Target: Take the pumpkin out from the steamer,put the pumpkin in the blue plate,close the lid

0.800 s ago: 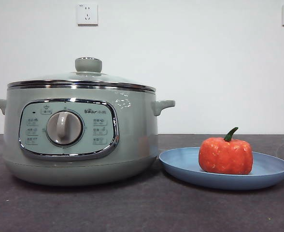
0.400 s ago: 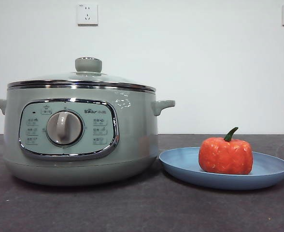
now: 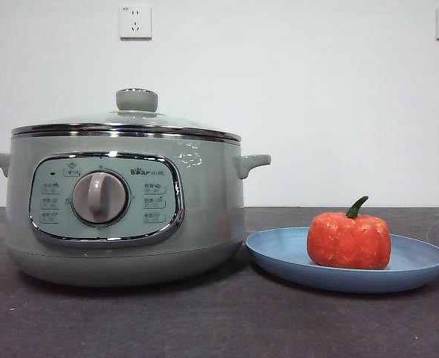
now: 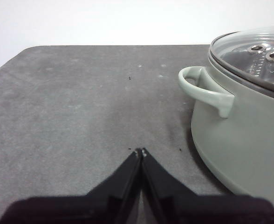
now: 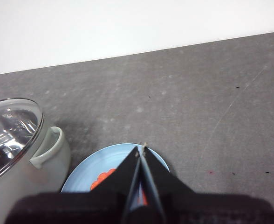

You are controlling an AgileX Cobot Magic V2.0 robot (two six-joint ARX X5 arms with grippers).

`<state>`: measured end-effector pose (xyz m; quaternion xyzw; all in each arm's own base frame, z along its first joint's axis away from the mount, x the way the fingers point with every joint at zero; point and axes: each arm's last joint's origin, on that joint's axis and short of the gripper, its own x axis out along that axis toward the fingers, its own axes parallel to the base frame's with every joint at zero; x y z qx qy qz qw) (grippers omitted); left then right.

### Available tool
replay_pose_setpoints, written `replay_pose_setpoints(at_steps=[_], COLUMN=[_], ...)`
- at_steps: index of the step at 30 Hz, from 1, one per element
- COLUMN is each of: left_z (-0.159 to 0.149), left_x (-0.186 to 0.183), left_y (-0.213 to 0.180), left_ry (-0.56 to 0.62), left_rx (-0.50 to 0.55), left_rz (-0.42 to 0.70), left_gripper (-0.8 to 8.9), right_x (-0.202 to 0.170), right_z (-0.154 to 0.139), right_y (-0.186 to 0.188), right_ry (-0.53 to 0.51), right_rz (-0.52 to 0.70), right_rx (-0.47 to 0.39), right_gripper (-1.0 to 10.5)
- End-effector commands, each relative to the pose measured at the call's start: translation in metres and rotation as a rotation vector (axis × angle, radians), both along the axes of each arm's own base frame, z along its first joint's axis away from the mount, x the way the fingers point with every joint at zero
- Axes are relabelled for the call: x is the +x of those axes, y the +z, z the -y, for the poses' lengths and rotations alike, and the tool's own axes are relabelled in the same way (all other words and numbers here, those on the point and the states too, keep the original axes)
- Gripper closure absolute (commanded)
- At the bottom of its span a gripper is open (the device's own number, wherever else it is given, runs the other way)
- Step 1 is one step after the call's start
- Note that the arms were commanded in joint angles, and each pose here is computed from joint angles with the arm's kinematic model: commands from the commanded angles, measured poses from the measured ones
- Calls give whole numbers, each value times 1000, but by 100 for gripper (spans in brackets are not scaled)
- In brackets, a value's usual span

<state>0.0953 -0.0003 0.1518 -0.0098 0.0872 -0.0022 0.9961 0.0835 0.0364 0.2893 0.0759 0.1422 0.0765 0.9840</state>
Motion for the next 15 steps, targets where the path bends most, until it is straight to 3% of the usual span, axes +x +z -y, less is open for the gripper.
replay_pose_setpoints(at_steps=[1,8,12,15], left_z=[0,0,0,0], left_x=[1,1,1,1], left_y=[-5,-5,-5,-5], left_ry=[3,3,3,3], left_rx=[-6,-6,-6,-6], left_rz=[-14,-14,-15,-14], left_gripper=[815,815,815,815], right_x=[0,-1,-9,-11], right_z=[0,1,11,19], right_y=[-1,-4,-9,-24], right_ry=[-3,8,-39,-62], right_rz=[-1,-23,37,61], right_rx=[7,-35,-148,-178], right_gripper=[963,963,963,963])
